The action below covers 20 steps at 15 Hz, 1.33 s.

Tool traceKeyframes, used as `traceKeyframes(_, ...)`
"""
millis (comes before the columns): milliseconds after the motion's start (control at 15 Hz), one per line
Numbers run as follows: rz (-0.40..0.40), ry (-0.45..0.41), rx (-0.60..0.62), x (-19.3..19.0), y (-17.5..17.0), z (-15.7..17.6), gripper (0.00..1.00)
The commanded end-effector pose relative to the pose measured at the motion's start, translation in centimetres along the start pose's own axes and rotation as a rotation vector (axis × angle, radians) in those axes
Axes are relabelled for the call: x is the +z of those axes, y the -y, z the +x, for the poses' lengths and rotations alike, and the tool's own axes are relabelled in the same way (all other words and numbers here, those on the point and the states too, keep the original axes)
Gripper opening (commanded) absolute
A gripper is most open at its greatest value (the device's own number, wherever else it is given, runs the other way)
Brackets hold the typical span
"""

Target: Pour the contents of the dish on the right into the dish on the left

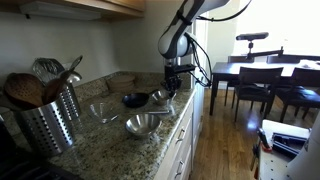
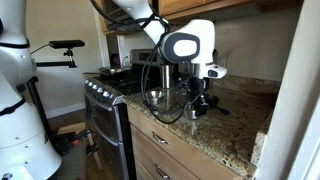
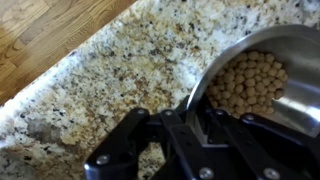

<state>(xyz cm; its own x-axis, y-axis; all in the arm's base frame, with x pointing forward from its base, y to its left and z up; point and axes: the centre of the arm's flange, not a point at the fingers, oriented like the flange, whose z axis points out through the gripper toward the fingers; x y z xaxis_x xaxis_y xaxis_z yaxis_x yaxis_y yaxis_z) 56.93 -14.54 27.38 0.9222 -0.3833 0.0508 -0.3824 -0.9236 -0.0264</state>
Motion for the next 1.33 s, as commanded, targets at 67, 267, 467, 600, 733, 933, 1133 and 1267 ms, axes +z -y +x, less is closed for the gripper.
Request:
traceKeyframes(67,0.005,-0.008,-0.010,-0.6,-0.3,0.0,0.08)
traceKeyframes(267,0.001,-0.013,-0.010,-1.1,-0.6,0.0,0.08)
traceKeyframes(467,-0.001,-0.033,-0.021,-2.5,-0.8,-0.2,0.07)
traceKeyframes(600,-0.007,-0.051,-0.039,-4.1,-0.6,-0.3,0.07)
traceKeyframes(733,-0.007,-0.069,-0.058,-5.3,-0.5,-0.4,0.07)
traceKeyframes(933,0.000,-0.084,-0.084,-6.5,-0.3,-0.4,0.07)
traceKeyframes(1133,0.010,-0.090,-0.132,-7.6,0.2,-0.7,0.07)
traceKeyframes(1267,0.008,-0.089,-0.184,-8.5,1.1,-1.2,0.06)
